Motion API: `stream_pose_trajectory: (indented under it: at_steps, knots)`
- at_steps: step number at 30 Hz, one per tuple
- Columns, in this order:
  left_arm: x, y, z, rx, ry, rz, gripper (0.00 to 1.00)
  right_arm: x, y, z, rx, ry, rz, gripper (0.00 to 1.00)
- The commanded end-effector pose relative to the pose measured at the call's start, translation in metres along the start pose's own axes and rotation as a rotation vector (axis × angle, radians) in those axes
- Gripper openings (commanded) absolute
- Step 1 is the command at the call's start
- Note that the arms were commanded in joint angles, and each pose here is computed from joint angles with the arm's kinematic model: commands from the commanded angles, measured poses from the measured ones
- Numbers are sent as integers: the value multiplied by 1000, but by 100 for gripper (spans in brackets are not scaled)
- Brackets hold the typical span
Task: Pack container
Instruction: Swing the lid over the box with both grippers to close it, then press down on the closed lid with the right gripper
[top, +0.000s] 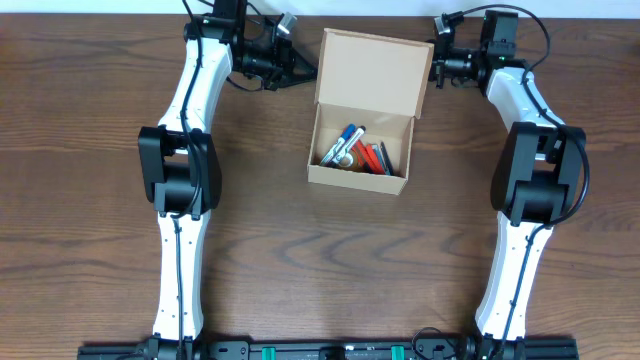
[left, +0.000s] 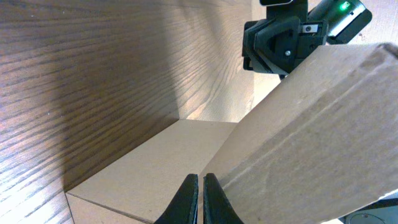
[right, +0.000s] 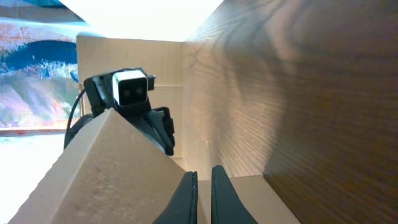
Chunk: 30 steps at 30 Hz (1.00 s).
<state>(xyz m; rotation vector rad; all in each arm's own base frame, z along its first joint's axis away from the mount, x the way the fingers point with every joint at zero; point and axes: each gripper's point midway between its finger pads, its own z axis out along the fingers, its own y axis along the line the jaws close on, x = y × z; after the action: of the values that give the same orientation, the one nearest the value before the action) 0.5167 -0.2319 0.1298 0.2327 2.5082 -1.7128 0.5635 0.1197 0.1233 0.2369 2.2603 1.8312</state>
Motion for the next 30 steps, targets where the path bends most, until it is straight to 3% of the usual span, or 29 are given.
stream_pose_trajectory:
  at_steps: [1, 11, 22, 30]
  knots:
    - [-2, -19, -5, 54, -3, 41, 6, 13, 23, 16, -36, 61, -14, 2]
    - [3, -39, -11, 95, 8, 64, 6, 47, 57, 32, -18, 133, -24, 2]
    - [12, -70, -31, -4, -9, 148, 6, 85, 96, 17, 157, 124, -113, 1]
    - [28, -83, -37, -14, 21, 153, 6, 115, 72, 13, 320, 184, -64, 2]
